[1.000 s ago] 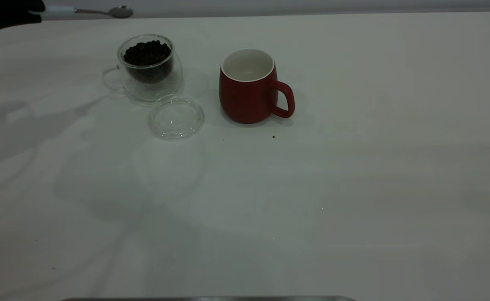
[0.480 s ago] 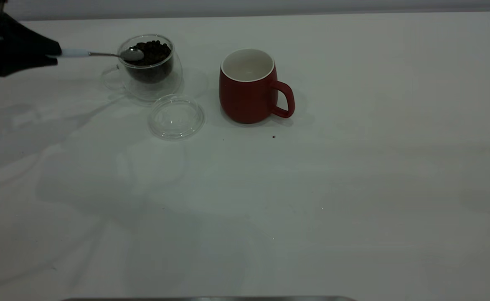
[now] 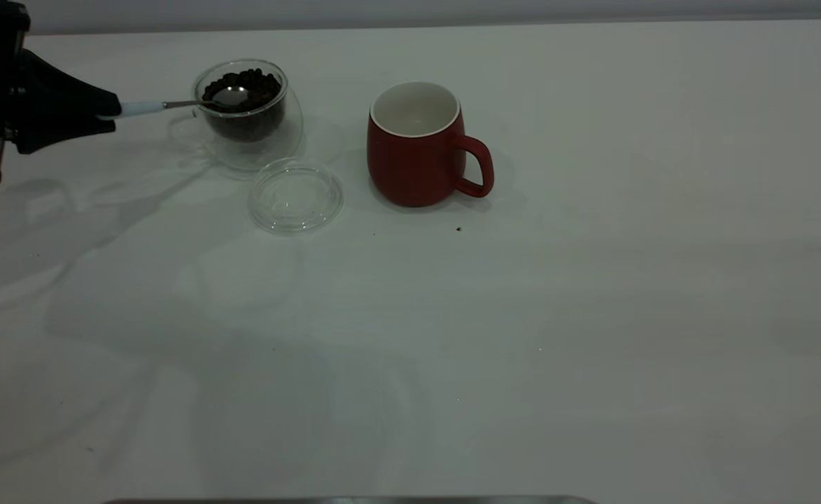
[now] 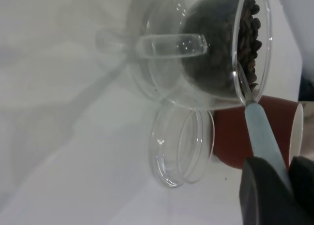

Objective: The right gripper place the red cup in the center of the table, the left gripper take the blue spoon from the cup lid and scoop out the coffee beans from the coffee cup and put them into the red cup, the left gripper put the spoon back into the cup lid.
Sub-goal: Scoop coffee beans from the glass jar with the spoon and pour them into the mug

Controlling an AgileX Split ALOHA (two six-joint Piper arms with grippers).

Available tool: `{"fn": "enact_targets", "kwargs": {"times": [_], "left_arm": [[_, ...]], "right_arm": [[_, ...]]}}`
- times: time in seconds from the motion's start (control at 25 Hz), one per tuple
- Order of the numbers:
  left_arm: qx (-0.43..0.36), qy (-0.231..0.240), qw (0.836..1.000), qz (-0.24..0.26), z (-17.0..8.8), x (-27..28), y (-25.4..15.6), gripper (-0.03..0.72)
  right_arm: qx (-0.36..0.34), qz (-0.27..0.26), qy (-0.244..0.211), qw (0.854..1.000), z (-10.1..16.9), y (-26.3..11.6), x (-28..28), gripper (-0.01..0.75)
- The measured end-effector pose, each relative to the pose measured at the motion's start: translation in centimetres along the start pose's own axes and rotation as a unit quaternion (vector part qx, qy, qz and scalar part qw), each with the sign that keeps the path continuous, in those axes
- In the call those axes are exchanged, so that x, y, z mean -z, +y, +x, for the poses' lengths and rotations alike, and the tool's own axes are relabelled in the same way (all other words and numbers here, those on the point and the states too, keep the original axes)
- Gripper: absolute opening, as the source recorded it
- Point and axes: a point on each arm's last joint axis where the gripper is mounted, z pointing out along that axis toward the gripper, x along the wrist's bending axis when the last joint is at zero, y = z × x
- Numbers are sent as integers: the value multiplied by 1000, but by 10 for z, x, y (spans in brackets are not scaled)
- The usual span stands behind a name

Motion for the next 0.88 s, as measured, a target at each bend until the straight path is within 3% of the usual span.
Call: {"fn": "enact_targets", "kwargs": {"times": [0.88], "left_arm": [[25,-32,999,-3,-2,-11,-3,124]], "right_arm": [[0,0,0,1000,0,0,0,412]]}}
